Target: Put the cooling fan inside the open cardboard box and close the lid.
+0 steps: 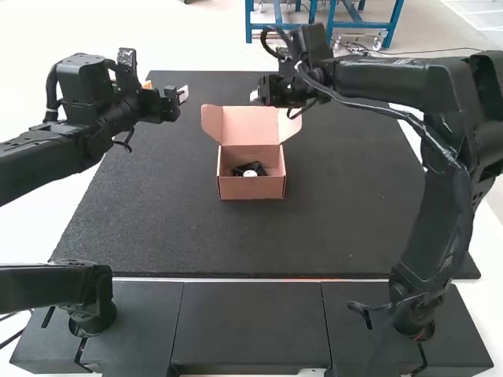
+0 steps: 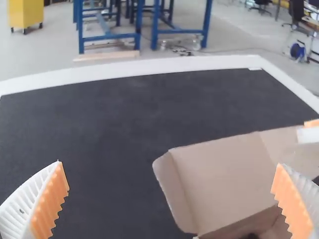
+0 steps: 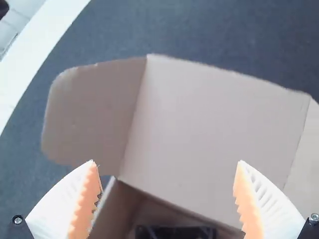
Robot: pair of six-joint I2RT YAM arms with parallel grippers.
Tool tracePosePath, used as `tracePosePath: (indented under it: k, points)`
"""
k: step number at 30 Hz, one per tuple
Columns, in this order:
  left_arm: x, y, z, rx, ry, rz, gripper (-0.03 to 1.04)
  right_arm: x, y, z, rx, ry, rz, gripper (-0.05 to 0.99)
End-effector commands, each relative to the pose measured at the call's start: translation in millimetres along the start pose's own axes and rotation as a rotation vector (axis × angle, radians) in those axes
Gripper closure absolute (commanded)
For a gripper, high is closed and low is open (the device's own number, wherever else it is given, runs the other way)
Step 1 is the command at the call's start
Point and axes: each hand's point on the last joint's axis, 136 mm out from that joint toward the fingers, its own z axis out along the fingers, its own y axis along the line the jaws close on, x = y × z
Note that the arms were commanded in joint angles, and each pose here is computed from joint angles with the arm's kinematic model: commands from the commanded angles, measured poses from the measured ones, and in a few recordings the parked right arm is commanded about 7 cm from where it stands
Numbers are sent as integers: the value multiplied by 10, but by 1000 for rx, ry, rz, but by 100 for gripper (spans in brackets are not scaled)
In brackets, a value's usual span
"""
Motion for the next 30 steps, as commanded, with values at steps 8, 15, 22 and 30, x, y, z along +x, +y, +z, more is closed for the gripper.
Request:
tracePosePath:
  k: [8,15,22,30]
  points:
    - [244,163,229,-20,39,-27,5,28,-970,-100,211,-24,-24,31]
    - [291,364,203,-62,45,-48,5,112,-1121,184,218,-8,-15,31]
    - [310,509,164,-75,45,-59,5,146,-1201,387,221,5,-16,31]
    - [326,535,154,-75,48,-62,5,171,-1231,442,222,10,-16,46]
